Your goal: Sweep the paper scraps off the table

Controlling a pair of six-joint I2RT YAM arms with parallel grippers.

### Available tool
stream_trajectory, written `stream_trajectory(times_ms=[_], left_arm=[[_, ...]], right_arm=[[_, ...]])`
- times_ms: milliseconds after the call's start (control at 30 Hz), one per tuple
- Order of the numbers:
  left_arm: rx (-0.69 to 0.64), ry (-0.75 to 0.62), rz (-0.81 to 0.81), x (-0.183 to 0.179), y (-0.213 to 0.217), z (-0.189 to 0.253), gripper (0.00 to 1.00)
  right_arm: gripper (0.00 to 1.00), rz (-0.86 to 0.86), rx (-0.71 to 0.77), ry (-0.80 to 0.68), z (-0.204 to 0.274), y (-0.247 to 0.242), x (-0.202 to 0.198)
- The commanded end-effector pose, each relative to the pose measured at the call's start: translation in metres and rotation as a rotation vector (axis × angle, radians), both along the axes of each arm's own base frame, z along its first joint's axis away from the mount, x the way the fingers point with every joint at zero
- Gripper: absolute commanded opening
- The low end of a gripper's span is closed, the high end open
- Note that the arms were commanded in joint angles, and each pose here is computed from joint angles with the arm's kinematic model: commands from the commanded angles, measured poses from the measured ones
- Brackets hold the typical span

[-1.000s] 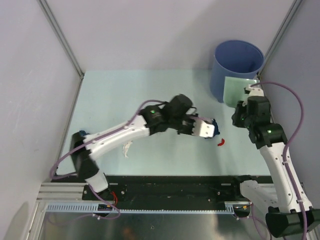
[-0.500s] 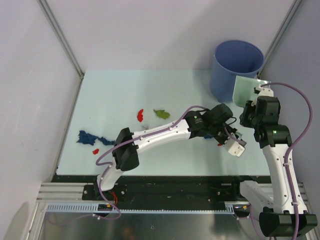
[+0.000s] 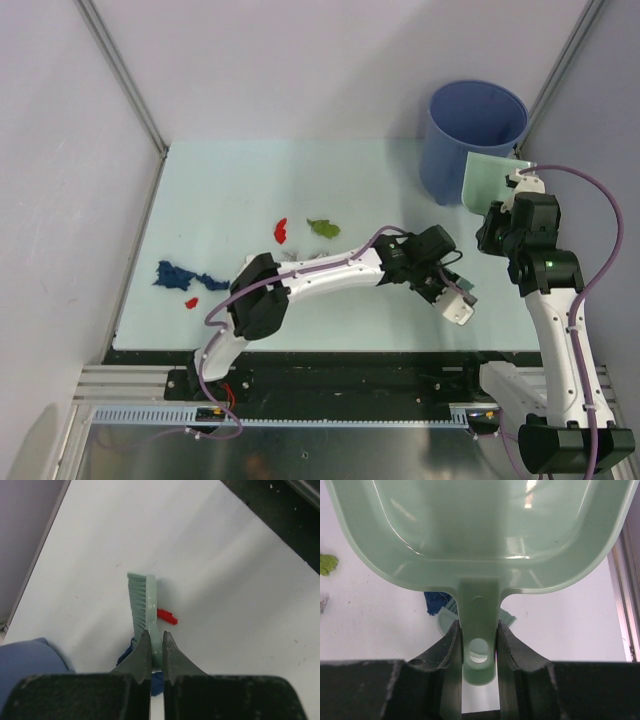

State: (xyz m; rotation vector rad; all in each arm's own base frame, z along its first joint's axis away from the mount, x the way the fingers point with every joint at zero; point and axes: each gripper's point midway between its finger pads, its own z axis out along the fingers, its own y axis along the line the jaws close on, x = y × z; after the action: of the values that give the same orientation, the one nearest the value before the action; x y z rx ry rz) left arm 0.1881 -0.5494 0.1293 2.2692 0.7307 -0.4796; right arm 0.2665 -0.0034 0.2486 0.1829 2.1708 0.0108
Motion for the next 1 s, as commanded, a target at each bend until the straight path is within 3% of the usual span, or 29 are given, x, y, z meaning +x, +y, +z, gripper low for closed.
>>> stream_trajectory(times_ms=[0,267,400,567,633,733,767,867,967], left_arm=[[0.039,0.069,0.115,0.025,0.047,0.006,0.0],[0.191,0.176,0.251,0.022,0.148,-0.011,0.0],[0.182,0.223,0.318,0.024,0.166,0.0,0.0],[0.016,0.26,0.448,0.051,0.142,0.069,0.0],[-0.045,0.323,0.473,0.054,0.124,0.092,0.0],[-0.227,0.504,0.503,0.054,0.081,0.168,0.0],[-0.235,0.613,0.558,0.051,0.073,0.175,0.0],[-0.236,0.757,0.581,0.045,0.047,0.179,0.0],[-0.184,0.776,0.541,0.029,0.032,0.158,0.0]], right_arm=[[0.0,0.026,0.006,-0.066,0.022,0.004,0.0],[0.0,0.039,0.01,-0.058,0.02,0.007,0.001],[0.0,0.05,0.025,-0.047,0.018,0.011,0.003],[0.0,0.057,0.032,-0.043,0.017,0.013,0.002],[0.0,0.052,0.029,-0.038,0.016,0.012,0.001],[0.0,0.048,0.026,-0.04,0.016,0.011,0.002],[0.0,0.045,0.022,-0.043,0.017,0.01,0.002],[0.0,0.034,0.012,-0.045,0.017,0.007,0.0],[0.0,0.017,0.0,-0.06,0.021,0.003,-0.001]])
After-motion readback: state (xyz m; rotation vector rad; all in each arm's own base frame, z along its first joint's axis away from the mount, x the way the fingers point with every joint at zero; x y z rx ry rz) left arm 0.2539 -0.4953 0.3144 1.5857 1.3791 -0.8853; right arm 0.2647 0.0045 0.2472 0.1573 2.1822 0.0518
